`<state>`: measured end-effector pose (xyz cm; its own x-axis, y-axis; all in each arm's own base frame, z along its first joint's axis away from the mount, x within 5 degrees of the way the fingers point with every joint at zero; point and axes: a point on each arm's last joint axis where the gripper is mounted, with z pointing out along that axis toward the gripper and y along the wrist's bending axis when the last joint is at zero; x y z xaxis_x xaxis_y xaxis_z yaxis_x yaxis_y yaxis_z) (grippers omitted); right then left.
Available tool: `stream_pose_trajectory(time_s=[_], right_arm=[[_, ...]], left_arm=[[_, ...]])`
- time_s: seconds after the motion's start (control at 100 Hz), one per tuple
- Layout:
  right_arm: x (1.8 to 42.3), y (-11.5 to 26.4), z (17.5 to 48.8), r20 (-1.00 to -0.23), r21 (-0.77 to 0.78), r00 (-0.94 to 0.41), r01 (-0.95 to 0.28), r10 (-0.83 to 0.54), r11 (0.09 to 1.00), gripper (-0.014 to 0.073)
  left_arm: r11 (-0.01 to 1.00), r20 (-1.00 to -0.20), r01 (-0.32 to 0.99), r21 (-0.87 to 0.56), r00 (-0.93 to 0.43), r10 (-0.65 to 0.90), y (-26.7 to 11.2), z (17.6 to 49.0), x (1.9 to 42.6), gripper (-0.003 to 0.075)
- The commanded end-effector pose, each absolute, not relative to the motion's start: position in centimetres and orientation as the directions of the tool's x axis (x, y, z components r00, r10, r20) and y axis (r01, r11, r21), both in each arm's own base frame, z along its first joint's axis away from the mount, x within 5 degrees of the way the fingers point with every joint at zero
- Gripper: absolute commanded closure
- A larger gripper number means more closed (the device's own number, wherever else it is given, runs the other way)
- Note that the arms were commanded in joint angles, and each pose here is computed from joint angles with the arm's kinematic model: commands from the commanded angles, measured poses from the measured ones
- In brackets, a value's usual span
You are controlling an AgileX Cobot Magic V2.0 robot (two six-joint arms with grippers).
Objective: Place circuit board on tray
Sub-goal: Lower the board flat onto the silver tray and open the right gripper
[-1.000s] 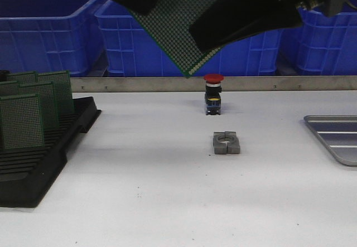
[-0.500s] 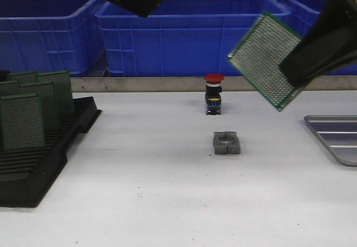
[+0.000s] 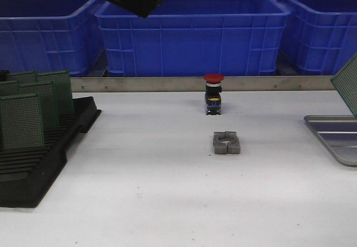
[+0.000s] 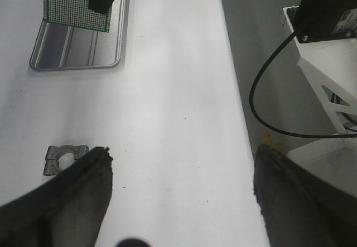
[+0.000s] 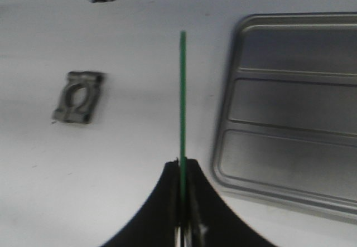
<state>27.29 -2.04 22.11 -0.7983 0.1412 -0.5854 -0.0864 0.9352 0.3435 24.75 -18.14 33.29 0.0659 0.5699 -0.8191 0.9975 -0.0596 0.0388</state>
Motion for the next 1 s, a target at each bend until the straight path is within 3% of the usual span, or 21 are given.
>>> stream_pose_trajectory(time_s=[0.0, 0.23, 0.39, 0.44, 0.51, 0.63, 0.7, 0.74, 0.99], right_arm=[[28.5, -3.0, 22.3, -0.625, 0.322, -0.756, -0.022, 0.195, 0.947, 0.0663], [29.8, -3.6, 19.5, -0.568, 0.318, -0.794, 0.03, 0.216, 0.948, 0.0663], [30.1, -4.0, 19.5, -0.586, 0.292, -0.78, 0.052, 0.222, 0.955, 0.065], [30.1, -4.1, 19.5, -0.594, 0.282, -0.773, 0.059, 0.223, 0.958, 0.0606], [30.1, -4.2, 19.5, -0.596, 0.278, -0.771, 0.06, 0.221, 0.959, 0.047], [30.2, -4.3, 19.5, -0.605, 0.267, -0.764, 0.069, 0.223, 0.961, 0.0097], [30.3, -4.4, 19.5, -0.609, 0.262, -0.761, 0.073, 0.224, 0.962, -0.0042], [30.3, -4.4, 19.5, -0.609, 0.262, -0.761, 0.073, 0.223, 0.962, -0.0071], [30.3, -4.5, 19.5, -0.612, 0.253, -0.761, 0.071, 0.217, 0.965, -0.0028]], left_arm=[[-0.051, -0.864, 0.997, 0.06, 0.077, 0.498, -18.5, 35.5, 24.0, 0.0218], [-0.051, -0.864, 0.997, 0.06, 0.077, 0.498, -18.5, 35.5, 24.0, 0.0218], [-0.051, -0.864, 0.997, 0.06, 0.077, 0.498, -18.5, 35.5, 24.0, 0.0218], [-0.051, -0.864, 0.997, 0.06, 0.077, 0.498, -18.5, 35.5, 24.0, 0.0218], [-0.051, -0.864, 0.997, 0.06, 0.077, 0.498, -18.5, 35.5, 24.0, 0.0218], [-0.051, -0.864, 0.997, 0.06, 0.077, 0.498, -18.5, 35.5, 24.0, 0.0218], [-0.052, -0.861, 0.997, 0.062, 0.08, 0.502, -18.5, 35.4, 24.0, 0.0218], [-0.055, -0.854, 0.996, 0.067, 0.086, 0.514, -18.4, 35.3, 24.1, 0.0218], [-0.021, -0.72, 0.986, 0.167, 0.136, 0.681, -15.9, 34.0, 25.6, 0.0218]])
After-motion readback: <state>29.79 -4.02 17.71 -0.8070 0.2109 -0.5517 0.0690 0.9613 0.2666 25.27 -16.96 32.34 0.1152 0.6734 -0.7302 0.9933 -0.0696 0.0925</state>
